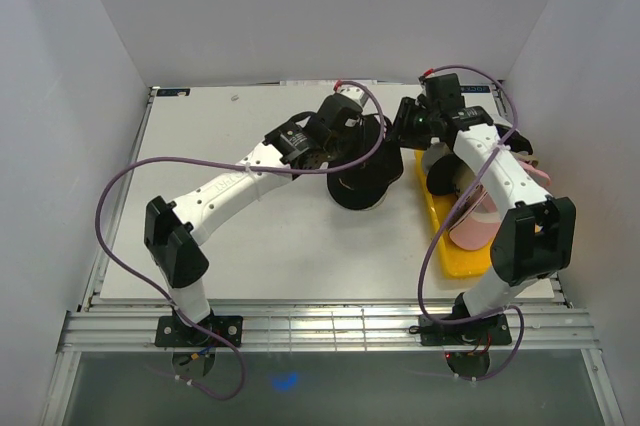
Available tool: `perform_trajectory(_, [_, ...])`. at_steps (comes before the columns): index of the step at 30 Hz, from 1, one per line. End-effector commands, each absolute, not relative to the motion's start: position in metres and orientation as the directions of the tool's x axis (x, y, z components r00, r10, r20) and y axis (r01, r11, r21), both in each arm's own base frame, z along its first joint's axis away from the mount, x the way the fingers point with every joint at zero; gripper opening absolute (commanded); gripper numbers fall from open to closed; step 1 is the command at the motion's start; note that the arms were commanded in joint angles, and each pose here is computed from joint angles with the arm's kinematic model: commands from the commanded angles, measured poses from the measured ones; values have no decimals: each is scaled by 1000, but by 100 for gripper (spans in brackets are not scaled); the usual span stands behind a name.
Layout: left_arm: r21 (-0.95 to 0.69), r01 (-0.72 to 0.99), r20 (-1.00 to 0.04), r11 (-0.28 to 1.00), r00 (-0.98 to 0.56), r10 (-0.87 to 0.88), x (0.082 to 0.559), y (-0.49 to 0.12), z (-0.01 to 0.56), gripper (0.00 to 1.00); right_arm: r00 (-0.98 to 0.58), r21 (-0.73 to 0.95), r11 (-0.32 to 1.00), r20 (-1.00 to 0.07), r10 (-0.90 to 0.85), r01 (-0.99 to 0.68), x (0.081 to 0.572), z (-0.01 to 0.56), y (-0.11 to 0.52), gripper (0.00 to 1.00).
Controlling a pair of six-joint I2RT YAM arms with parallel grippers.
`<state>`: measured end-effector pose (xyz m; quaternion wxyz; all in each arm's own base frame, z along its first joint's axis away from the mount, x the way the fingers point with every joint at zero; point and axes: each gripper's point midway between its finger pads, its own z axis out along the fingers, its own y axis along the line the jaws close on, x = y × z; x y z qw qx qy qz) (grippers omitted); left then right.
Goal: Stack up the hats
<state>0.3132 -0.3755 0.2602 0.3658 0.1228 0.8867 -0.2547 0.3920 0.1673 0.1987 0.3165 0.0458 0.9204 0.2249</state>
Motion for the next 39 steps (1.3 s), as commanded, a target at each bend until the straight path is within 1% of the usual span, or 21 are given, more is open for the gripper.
perform_trajectory(1, [-370,414,-739,831,-673,6,308,-386,280,0,-790,450,883,-586,180,-133,400,208,182,49])
perform_trajectory(7, [-371,416,-739,830,-674,7,303,-393,280,0,-800,456,860,-591,100,-229,400,209,212,49])
perform_trajectory(13, [-358,374,-733,856,-680,-9,305,-390,274,0,-796,448,861,-599,90,-240,400,212,217,50])
perform_trajectory(19, [-384,298,-725,874,-683,-86,305,-382,285,0,-776,444,861,-623,97,-249,399,230,215,57])
perform_trajectory(22, [-401,267,-725,876,-678,-125,307,-378,293,0,-762,443,861,-639,107,-250,399,241,214,64])
perform_trajectory(23, [-404,259,-726,877,-675,-135,307,-377,296,0,-758,444,860,-643,110,-251,399,245,213,68])
perform_trajectory(24, [-410,248,-723,878,-675,-147,307,-375,297,0,-750,444,860,-651,116,-252,399,251,212,69])
perform_trajectory(31, [-418,206,-726,885,-661,-189,311,-370,308,0,-707,454,857,-688,162,-244,399,282,208,77])
perform_trajectory(34, [-422,187,-726,887,-656,-207,313,-368,311,0,-699,451,861,-695,172,-237,399,288,205,80])
perform_trajectory(39, [-430,160,-728,889,-644,-236,317,-366,318,0,-700,460,859,-689,187,-224,398,288,201,82])
